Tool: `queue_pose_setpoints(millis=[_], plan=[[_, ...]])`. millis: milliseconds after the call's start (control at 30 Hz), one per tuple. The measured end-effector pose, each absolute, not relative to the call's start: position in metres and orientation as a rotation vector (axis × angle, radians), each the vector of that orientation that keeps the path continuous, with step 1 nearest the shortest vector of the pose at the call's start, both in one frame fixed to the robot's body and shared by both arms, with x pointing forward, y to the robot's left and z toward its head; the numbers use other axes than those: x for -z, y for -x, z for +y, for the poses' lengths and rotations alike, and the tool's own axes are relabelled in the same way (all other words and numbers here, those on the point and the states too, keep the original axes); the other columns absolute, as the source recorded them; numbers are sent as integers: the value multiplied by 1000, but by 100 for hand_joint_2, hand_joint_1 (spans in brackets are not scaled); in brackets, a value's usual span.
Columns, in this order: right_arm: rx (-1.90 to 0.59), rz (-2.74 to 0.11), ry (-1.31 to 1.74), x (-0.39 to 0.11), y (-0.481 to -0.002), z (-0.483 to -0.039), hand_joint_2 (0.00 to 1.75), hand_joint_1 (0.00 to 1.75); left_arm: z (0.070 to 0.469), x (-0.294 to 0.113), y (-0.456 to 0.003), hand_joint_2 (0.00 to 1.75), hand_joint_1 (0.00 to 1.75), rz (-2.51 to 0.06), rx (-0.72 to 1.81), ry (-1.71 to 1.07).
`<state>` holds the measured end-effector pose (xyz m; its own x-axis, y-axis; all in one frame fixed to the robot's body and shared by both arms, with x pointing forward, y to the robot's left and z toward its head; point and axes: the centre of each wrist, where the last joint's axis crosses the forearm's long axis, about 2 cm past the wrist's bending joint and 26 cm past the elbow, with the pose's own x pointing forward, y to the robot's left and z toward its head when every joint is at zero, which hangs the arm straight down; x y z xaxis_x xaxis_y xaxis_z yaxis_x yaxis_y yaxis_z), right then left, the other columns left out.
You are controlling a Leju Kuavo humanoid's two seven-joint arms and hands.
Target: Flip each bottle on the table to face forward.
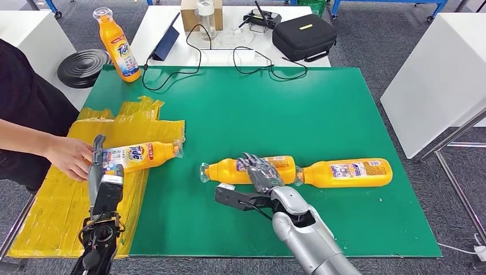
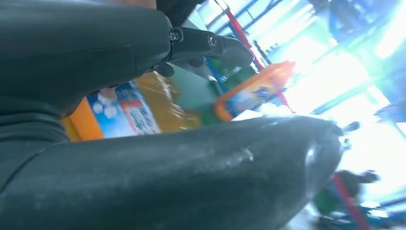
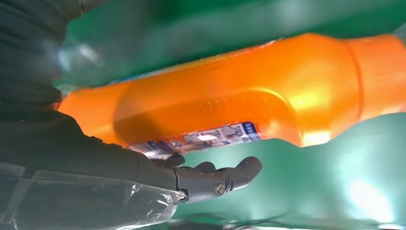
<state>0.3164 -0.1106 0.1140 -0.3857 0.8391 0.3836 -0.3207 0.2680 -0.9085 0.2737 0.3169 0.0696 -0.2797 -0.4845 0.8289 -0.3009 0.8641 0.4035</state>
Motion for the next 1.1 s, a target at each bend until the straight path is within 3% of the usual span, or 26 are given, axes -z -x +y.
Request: queue_pose_setpoints(millis=[367, 1100], plan=[[-1419, -1412, 609, -108, -322, -147, 175, 0, 305, -98, -249, 0, 0, -2081, 129, -488], [-1401, -1439, 644, -111, -328, -169, 175, 0, 304, -101, -241, 0, 0, -2101, 106, -456]])
